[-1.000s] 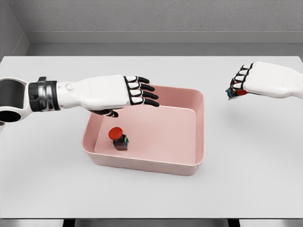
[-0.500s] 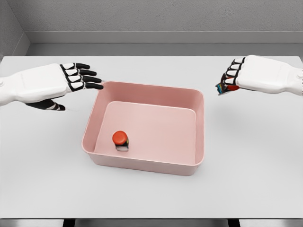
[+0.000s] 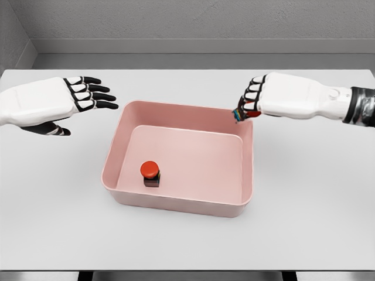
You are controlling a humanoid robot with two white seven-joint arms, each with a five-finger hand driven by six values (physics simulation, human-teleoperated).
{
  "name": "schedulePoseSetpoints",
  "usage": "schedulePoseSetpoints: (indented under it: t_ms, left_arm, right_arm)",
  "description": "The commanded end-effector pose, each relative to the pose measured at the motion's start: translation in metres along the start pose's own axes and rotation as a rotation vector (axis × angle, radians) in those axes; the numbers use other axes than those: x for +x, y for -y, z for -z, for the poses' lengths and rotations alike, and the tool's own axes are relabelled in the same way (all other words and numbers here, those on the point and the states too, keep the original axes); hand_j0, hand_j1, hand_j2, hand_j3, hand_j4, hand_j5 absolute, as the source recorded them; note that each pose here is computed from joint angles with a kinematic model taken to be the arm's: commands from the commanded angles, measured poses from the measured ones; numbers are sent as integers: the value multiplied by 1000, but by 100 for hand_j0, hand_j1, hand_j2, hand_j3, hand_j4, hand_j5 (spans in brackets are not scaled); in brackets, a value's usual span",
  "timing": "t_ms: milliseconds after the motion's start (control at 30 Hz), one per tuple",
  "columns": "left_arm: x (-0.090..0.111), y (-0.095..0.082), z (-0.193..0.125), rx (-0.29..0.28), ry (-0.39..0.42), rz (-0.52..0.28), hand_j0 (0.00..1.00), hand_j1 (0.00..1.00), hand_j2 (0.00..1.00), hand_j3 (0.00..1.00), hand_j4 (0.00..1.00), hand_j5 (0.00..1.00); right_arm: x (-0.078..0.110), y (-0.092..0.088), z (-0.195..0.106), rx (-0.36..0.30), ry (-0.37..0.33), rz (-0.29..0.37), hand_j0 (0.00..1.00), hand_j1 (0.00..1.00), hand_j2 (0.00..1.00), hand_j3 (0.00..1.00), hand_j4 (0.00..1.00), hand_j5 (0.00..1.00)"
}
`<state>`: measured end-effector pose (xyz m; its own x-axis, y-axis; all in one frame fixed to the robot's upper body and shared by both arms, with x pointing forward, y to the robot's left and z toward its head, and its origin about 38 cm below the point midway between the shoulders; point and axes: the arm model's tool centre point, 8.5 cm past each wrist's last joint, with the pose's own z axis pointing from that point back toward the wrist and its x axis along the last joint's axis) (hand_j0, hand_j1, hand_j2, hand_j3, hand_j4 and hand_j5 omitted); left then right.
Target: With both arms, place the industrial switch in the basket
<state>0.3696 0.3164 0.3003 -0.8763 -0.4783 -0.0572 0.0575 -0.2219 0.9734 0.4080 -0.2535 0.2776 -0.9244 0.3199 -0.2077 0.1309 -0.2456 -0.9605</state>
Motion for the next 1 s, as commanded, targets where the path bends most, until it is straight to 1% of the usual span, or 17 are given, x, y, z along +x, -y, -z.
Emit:
schedulePoseSetpoints:
  t_ms: [0, 167, 367, 467, 500, 533, 600, 633, 733, 800, 900, 933, 967]
  left_arm:
    - [0, -1, -1, 5, -2, -3, 100, 100, 100, 100, 100, 100]
    - [-1, 0, -1, 3, -3, -6, 100, 100, 100, 100, 100, 100]
    - [0, 1, 0, 2, -1, -8, 100, 100, 100, 100, 100, 100]
    - [1, 5, 0, -8, 3, -15, 100, 100, 100, 100, 100, 100]
    - [1, 4, 0, -6, 3, -15, 100, 100, 100, 100, 100, 100]
    - [1, 3, 0, -4, 3, -12, 100, 100, 100, 100, 100, 100]
    - [1, 3, 1, -2, 2, -12, 100, 100, 100, 100, 100, 100]
    - [0, 2, 0, -1, 0, -9, 100, 100, 100, 100, 100, 100]
    - [0, 2, -1, -2, -1, -9, 100, 100, 100, 100, 100, 100]
    - [0, 2, -1, -2, -1, -8, 100, 100, 100, 100, 100, 100]
    - [0, 3, -1, -8, -2, -10, 100, 100, 100, 100, 100, 100]
    - [0, 2, -2, -5, -3, -9, 100, 100, 100, 100, 100, 100]
    - [0, 0, -2, 5, -3, -6, 100, 100, 100, 100, 100, 100]
  right_arm:
    - [6, 3, 17, -30, 36, 9, 48, 48, 48, 48, 48, 48]
    - [15, 4, 37, -48, 83, 17, 48, 48, 48, 48, 48, 48]
    - [20, 7, 38, -54, 99, 12, 48, 48, 48, 48, 48, 48]
    - [22, 9, 39, -58, 107, 9, 48, 48, 48, 48, 48, 48]
    - [21, 11, 39, -60, 106, 3, 52, 52, 52, 52, 52, 52]
    - [21, 12, 39, -61, 106, 2, 61, 61, 61, 61, 61, 61]
    - [21, 15, 40, -65, 108, -4, 86, 86, 86, 86, 86, 86]
    - [20, 15, 40, -64, 108, -5, 93, 93, 93, 93, 93, 93]
    - [22, 19, 42, -70, 118, -15, 100, 100, 100, 100, 100, 100]
    - [24, 25, 50, -87, 136, -23, 100, 100, 100, 100, 100, 100]
    - [22, 30, 49, -92, 132, -34, 100, 100, 100, 100, 100, 100]
    - [18, 33, 45, -93, 119, -42, 100, 100, 100, 100, 100, 100]
    - [15, 31, 39, -83, 102, -42, 100, 100, 100, 100, 100, 100]
